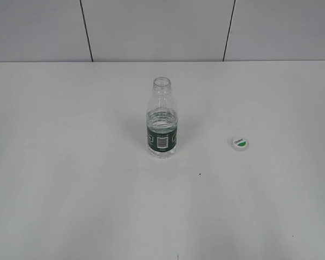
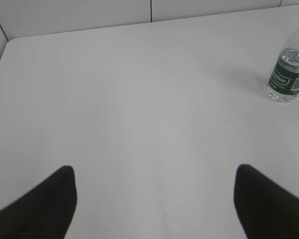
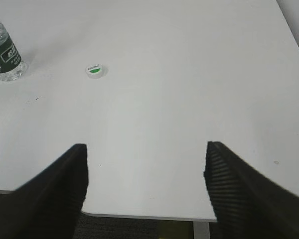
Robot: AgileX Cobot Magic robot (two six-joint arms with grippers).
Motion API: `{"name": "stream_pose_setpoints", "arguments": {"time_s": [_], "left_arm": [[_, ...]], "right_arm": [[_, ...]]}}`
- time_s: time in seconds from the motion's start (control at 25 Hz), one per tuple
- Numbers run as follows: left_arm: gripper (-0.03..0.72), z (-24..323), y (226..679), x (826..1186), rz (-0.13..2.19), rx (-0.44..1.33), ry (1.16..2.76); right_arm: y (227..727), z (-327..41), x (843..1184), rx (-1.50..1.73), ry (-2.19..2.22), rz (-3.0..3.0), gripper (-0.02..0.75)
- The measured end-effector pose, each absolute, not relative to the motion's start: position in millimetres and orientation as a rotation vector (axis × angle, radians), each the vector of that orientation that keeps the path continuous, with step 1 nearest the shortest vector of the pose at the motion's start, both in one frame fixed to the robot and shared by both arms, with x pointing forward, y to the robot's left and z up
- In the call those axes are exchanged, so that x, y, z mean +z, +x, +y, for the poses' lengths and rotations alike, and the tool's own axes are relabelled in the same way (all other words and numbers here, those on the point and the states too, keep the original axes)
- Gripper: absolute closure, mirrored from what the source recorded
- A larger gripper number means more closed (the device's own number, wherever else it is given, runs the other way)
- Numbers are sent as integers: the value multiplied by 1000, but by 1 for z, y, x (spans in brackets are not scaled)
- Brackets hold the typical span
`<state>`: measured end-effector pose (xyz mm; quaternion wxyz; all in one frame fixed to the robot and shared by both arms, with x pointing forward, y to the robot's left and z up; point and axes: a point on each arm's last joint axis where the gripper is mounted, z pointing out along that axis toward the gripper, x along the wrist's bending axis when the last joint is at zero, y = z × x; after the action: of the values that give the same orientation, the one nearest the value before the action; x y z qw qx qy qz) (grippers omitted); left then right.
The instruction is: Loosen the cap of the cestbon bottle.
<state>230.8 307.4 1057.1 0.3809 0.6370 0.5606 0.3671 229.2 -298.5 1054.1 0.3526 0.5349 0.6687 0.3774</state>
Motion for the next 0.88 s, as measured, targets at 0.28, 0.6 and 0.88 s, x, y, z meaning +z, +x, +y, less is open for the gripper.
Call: {"name": "stream_pose_setpoints", "arguments": {"time_s": [0.28, 0.6, 0.88], "left_arm": [[104, 307, 231, 1057, 1431, 937, 1626], [104, 307, 231, 1057, 1431, 937, 1626], [104, 307, 231, 1057, 1452, 951, 1613]], "right_arm": [[229, -299, 1054, 972, 1383, 1729, 182], [229, -299, 1054, 970, 1386, 1725, 182], [229, -298, 1054, 933, 1435, 1668, 182]]}}
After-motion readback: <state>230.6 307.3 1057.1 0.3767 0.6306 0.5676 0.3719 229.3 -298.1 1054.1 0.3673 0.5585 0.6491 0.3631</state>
